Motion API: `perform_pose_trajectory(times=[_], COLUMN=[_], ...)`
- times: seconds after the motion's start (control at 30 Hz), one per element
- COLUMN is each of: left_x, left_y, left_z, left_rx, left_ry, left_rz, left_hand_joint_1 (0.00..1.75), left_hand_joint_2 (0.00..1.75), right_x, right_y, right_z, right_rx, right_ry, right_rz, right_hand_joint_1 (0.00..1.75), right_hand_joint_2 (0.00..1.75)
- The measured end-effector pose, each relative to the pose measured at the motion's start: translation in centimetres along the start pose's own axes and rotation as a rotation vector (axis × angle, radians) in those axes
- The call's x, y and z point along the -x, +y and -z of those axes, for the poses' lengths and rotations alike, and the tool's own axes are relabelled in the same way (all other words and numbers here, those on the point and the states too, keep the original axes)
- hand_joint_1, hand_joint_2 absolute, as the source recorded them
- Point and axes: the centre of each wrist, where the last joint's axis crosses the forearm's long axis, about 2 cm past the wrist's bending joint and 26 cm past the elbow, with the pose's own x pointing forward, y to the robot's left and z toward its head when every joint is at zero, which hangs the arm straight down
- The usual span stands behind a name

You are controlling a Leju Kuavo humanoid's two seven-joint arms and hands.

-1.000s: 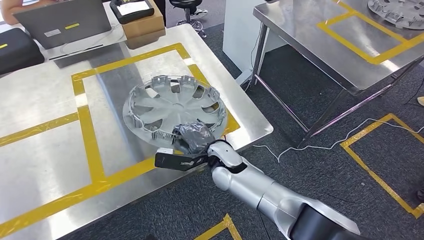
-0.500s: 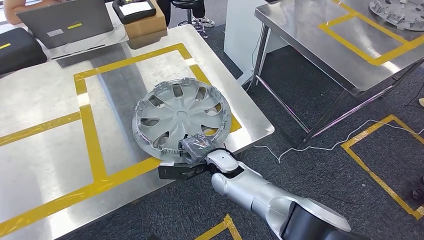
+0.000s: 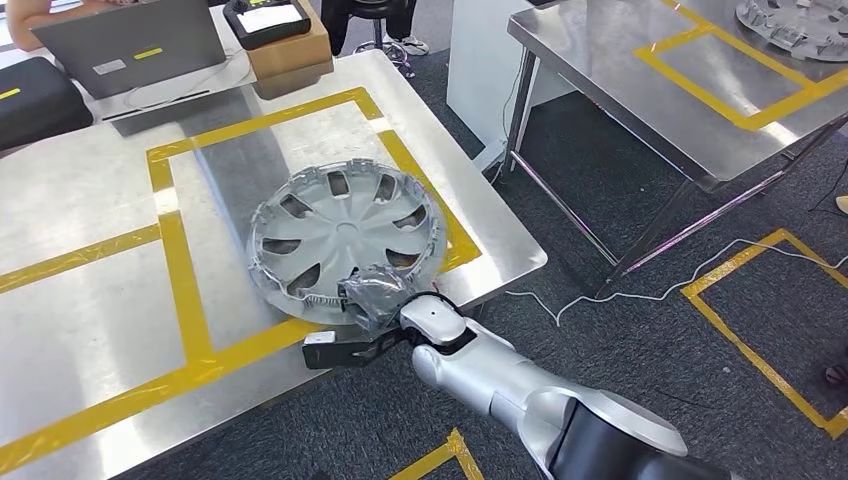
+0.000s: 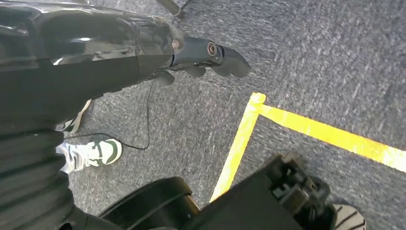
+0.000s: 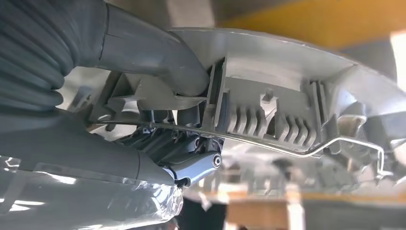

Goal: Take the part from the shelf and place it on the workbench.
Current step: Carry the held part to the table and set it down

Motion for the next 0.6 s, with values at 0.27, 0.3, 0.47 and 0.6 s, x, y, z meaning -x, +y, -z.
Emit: perform_pose_trajectory(times=[0.27, 0.3, 0.47, 0.6], left_x=[-0.4, -0.4, -0.5, -0.5], left_y=[-0.2, -0.3, -0.3, -0.3], left_z=[0.0, 0.0, 0.0, 0.0], left_rx=[0.014, 0.014, 0.015, 0.016], left_ry=[-0.025, -0.029, -0.036, -0.038], left_rz=[0.014, 0.015, 0.021, 0.027], left_hand_joint_1=[0.00, 0.00, 0.00, 0.00], left_hand_joint_2=[1.75, 1.75, 1.75, 1.75], right_x=[-3.0, -3.2, -3.4, -3.4], right_y=[-2.1, -2.1, -1.8, -1.5], right_z=[1.3, 1.4, 1.3, 1.3], right_rx=[0.034, 0.032, 0.019, 0.010], right_ry=[-0.085, -0.089, -0.096, -0.096], right_rz=[-0.042, -0.046, -0.066, -0.076], right_hand_joint_1=[1.75, 1.75, 1.75, 1.75], right_hand_joint_2=[1.75, 1.75, 1.75, 1.75])
